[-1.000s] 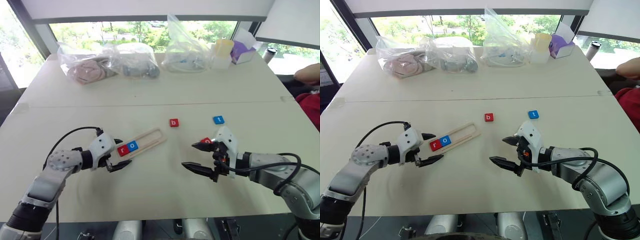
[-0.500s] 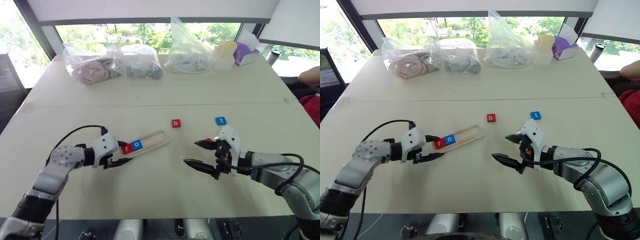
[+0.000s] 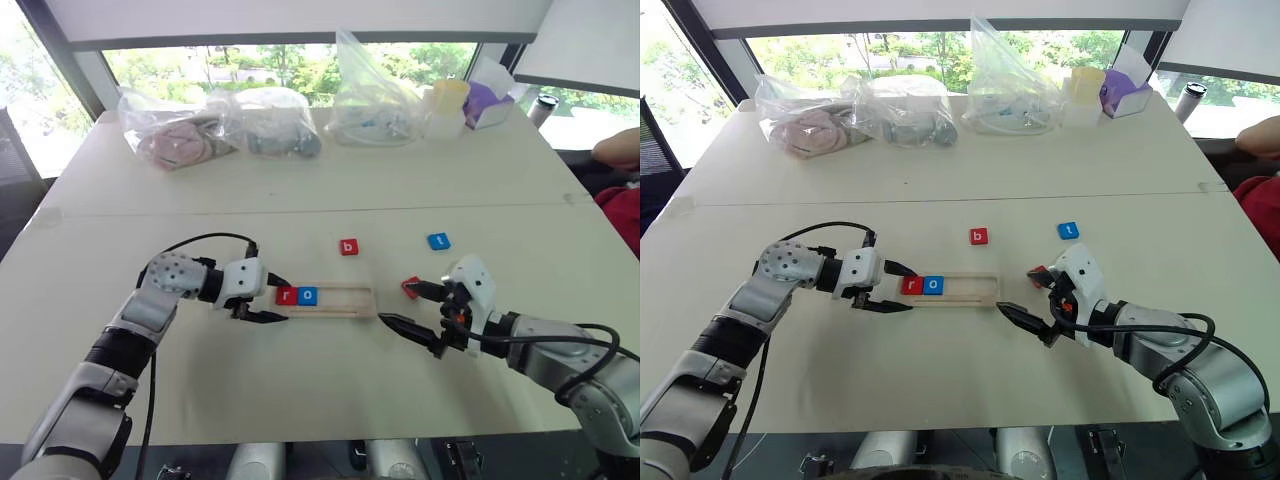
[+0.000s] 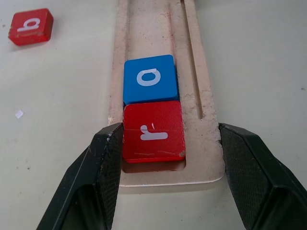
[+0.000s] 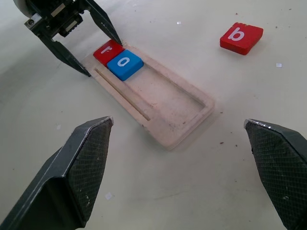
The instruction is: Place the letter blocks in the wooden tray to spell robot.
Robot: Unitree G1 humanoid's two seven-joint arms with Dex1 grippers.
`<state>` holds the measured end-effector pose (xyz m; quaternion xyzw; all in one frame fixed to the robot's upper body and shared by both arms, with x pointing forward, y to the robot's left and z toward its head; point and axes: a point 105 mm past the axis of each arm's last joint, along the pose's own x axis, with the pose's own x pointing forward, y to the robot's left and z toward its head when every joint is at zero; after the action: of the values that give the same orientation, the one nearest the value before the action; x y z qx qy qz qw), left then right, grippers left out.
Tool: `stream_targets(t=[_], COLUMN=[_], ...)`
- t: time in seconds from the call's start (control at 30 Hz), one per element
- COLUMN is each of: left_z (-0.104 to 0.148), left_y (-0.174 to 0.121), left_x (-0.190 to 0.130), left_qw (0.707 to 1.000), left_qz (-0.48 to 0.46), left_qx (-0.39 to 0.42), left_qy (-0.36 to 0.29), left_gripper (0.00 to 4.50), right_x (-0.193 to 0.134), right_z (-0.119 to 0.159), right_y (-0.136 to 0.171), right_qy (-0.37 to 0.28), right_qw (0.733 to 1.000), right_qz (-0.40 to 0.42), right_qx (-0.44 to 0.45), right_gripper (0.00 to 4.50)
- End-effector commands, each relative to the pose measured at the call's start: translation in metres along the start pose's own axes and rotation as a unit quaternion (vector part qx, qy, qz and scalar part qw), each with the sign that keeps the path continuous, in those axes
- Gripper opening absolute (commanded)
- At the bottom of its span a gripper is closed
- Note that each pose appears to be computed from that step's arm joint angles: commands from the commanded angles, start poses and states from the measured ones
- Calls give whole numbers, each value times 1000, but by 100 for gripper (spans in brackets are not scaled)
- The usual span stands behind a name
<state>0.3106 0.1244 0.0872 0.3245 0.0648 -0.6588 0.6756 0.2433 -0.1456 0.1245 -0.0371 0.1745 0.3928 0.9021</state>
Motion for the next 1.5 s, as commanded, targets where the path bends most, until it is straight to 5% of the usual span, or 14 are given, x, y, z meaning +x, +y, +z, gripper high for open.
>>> stream_targets(t=[0.03, 0.2, 0.53, 0.67, 1.0, 1.4, 1.5], left_z=[-7, -7, 5, 9, 55, 64, 65], left_y=[-4, -6, -6, -8, 22, 9, 8], left_x=[0, -2, -23, -52, -111, -97, -94], left_qw=[1000, 1000, 999, 996, 963, 942, 941], left_qz=[-16, -7, 40, 52, 236, 296, 301], left_qx=[2, -10, -24, -41, -130, -149, -149], left_qy=[15, 14, 20, 53, -26, -44, -44], left_gripper=[256, 444, 444, 444, 444, 444, 450], right_x=[-4, -4, 29, 59, 128, 162, 165], right_z=[12, 13, 21, 41, 58, 43, 40], right_y=[2, 0, -39, -56, -27, -27, -26], right_qy=[-27, -33, -11, -33, -4, 42, 47], right_qw=[999, 999, 994, 981, 986, 981, 980], right_qz=[-7, -10, -105, -180, -157, -187, -191], right_qx=[-20, -14, -27, 67, 61, 43, 35], right_gripper=[450, 450, 450, 450, 450, 450, 364])
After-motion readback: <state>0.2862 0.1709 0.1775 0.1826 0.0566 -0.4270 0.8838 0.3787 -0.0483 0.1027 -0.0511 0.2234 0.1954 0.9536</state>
